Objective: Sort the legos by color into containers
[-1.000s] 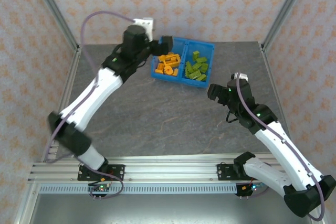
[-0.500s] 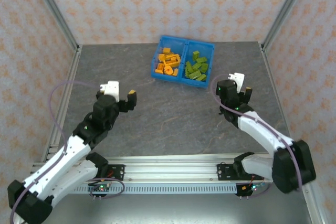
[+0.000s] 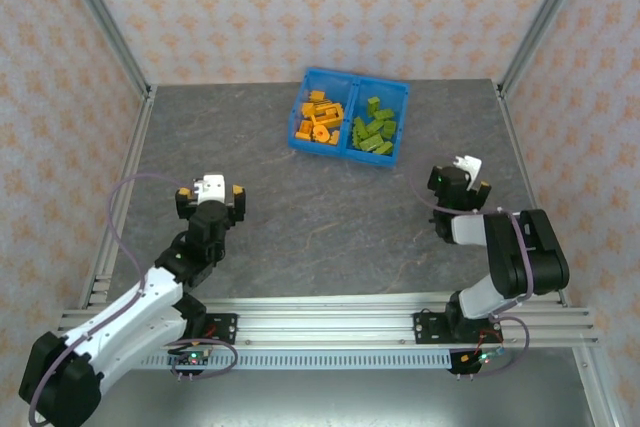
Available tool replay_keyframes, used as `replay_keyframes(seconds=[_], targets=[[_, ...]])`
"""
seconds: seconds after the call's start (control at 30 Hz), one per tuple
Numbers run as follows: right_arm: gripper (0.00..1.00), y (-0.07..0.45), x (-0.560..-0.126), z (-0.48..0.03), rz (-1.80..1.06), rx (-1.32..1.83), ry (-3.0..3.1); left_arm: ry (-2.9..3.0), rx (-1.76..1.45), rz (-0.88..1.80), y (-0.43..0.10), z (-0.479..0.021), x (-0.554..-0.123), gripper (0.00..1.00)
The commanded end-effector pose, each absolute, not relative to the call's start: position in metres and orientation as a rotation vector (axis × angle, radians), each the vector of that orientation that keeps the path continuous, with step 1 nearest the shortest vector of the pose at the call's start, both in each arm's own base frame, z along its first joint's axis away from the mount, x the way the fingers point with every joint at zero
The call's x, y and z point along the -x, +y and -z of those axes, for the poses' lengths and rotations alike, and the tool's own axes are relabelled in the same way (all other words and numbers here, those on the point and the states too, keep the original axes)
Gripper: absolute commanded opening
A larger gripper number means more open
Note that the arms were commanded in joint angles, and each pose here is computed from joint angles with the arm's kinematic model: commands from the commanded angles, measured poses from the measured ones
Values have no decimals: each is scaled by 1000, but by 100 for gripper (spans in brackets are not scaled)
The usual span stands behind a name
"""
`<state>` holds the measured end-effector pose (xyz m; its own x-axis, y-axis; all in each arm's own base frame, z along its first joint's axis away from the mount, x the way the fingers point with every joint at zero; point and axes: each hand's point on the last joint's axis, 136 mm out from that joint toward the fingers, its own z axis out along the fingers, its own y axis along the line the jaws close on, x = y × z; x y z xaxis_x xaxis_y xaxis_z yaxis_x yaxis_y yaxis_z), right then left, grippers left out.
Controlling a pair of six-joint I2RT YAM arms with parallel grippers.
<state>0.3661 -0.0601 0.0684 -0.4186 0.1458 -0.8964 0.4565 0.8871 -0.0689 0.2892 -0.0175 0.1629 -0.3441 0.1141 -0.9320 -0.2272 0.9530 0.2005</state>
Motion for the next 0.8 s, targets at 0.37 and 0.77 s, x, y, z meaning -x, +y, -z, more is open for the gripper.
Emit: replay_keyframes(seconds=[0.37, 0.77], targets=[[99, -43, -386, -92, 202, -391, 1906, 1914, 143, -450, 9, -127, -374, 100], [99, -43, -386, -93, 201, -391, 1905, 1938, 226, -232, 35, -95, -389, 100]])
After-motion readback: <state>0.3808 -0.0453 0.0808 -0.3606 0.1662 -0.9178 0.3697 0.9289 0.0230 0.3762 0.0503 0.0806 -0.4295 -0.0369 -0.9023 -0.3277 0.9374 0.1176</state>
